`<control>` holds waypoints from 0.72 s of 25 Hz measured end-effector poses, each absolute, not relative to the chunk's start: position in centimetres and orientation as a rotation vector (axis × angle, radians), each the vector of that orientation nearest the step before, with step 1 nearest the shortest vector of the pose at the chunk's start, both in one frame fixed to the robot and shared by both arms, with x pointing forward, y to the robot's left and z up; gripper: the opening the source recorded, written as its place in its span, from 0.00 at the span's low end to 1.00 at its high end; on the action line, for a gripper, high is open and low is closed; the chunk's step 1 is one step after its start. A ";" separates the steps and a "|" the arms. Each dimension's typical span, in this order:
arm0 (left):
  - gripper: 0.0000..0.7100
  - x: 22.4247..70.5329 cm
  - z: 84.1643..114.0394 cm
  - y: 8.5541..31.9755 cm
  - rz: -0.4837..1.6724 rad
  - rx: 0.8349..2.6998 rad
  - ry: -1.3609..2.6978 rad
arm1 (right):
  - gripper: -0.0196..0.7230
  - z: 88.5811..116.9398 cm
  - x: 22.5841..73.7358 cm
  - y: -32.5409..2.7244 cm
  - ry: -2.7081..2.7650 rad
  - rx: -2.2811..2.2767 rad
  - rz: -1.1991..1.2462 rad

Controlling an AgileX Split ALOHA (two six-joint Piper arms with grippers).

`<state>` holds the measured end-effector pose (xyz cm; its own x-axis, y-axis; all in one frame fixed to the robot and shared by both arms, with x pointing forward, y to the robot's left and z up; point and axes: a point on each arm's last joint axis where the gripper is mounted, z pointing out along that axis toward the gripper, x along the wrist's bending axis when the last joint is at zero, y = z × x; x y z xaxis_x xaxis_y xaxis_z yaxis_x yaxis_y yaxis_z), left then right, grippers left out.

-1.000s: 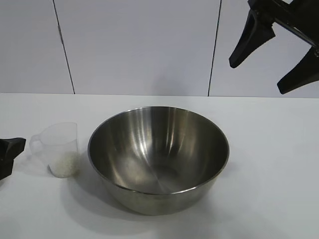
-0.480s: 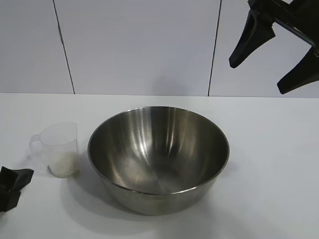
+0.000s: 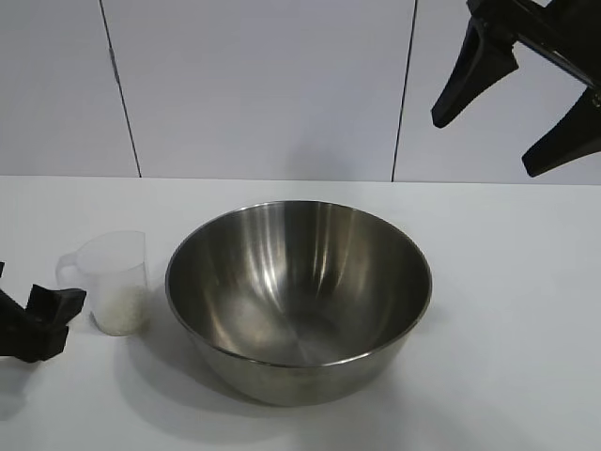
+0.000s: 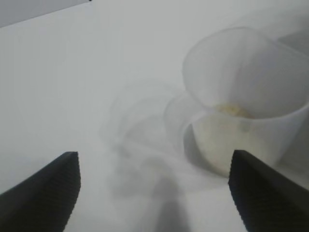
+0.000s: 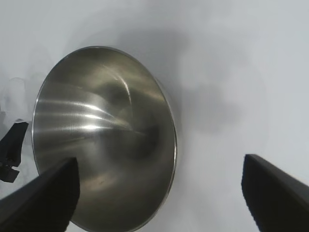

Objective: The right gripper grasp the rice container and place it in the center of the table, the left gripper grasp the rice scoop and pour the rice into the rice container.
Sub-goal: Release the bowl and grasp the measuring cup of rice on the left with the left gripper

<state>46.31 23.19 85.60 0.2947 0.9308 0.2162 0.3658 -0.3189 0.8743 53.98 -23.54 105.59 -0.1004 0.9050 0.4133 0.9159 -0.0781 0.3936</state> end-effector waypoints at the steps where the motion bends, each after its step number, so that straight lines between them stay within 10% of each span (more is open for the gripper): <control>1: 0.85 46.4 85.5 23.2 0.990 1.837 1.171 | 0.88 105.6 54.0 -23.5 -2.120 -2.095 -0.934; 18: 0.84 48.3 84.5 23.2 1.027 1.777 1.266 | 0.88 105.6 54.0 -23.5 -2.119 -2.097 -0.936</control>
<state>48.26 23.21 84.51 0.2027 0.9591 0.1975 0.3912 -0.2642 0.8816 53.99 -23.55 105.60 -0.0995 0.9051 0.4134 0.9153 -0.0797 0.3948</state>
